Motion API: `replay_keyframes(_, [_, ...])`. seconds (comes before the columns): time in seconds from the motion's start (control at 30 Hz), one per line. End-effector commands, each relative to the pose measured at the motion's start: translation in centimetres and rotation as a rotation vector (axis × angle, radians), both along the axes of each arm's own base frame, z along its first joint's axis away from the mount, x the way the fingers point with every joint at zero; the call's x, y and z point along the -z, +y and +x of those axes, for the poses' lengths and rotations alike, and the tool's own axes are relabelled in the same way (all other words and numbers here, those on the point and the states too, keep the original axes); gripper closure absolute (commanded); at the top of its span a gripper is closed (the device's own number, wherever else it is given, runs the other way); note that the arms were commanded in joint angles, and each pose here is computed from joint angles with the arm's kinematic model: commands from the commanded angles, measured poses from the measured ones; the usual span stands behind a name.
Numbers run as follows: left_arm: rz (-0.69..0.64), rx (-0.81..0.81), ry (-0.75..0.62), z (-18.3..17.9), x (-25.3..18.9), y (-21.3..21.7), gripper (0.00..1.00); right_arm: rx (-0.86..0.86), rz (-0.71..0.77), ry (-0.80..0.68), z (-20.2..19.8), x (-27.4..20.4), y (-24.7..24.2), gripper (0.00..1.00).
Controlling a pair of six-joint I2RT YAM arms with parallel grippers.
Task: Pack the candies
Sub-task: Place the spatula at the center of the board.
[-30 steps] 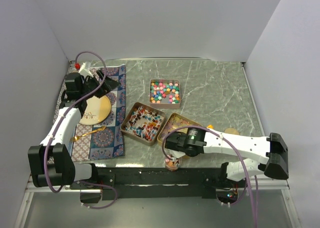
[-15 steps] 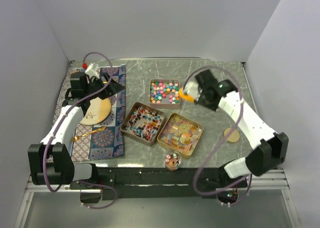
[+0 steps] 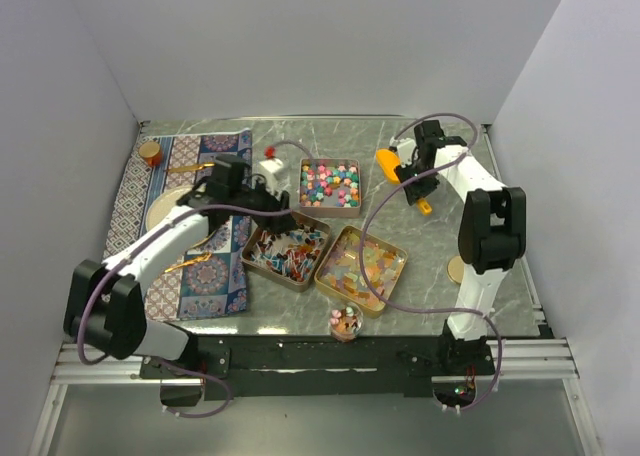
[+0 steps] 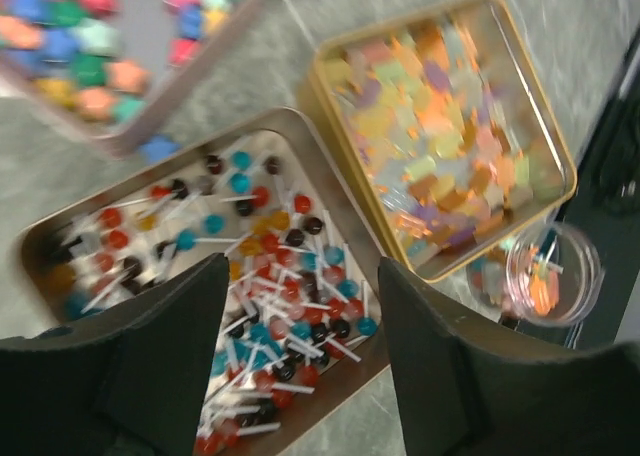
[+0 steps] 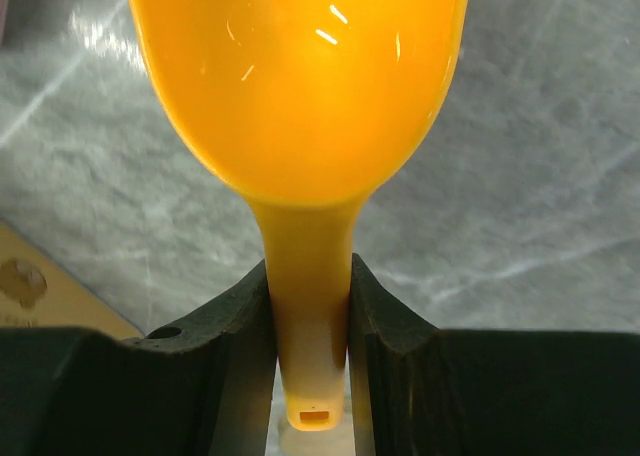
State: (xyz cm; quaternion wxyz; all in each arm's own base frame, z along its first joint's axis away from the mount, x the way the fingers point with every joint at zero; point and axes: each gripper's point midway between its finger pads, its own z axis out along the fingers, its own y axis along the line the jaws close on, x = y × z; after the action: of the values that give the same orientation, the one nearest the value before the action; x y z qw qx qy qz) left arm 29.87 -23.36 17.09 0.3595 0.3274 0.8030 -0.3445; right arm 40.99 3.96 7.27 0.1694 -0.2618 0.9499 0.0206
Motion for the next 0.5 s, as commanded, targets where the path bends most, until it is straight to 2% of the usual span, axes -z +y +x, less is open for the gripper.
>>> replay_keyframes(0.0, [0.061, 0.083, -0.059, 0.4, 1.8, -2.2, 0.35, 0.099, 0.075, -0.115, 3.5, -0.4, 0.3, 0.96])
replay_keyframes(0.07, [0.064, 0.113, -0.061, 0.1, 2.0, -3.5, 0.37, 0.098, 0.082, -0.098, 3.9, 0.2, 0.4, 0.90])
replay_keyframes(0.17, [0.066, 0.160, -0.102, -0.2, 2.1, -5.3, 0.36, 0.107, 0.062, -0.081, 3.8, 1.2, 0.1, 0.86])
replay_keyframes(0.3, [0.037, 0.167, -0.095, -0.2, 2.5, -7.5, 0.36, 0.145, 0.007, -0.080, 3.9, 2.4, -1.1, 0.86])
replay_keyframes(0.4, [0.001, 0.171, -0.091, -0.4, 2.5, -9.5, 0.35, 0.162, -0.010, -0.085, 3.6, 2.7, -1.6, 0.73])
replay_keyframes(0.47, [-0.004, 0.167, -0.073, -0.7, 3.0, -10.4, 0.35, 0.167, -0.011, -0.088, 3.5, 2.7, -1.6, 0.56])
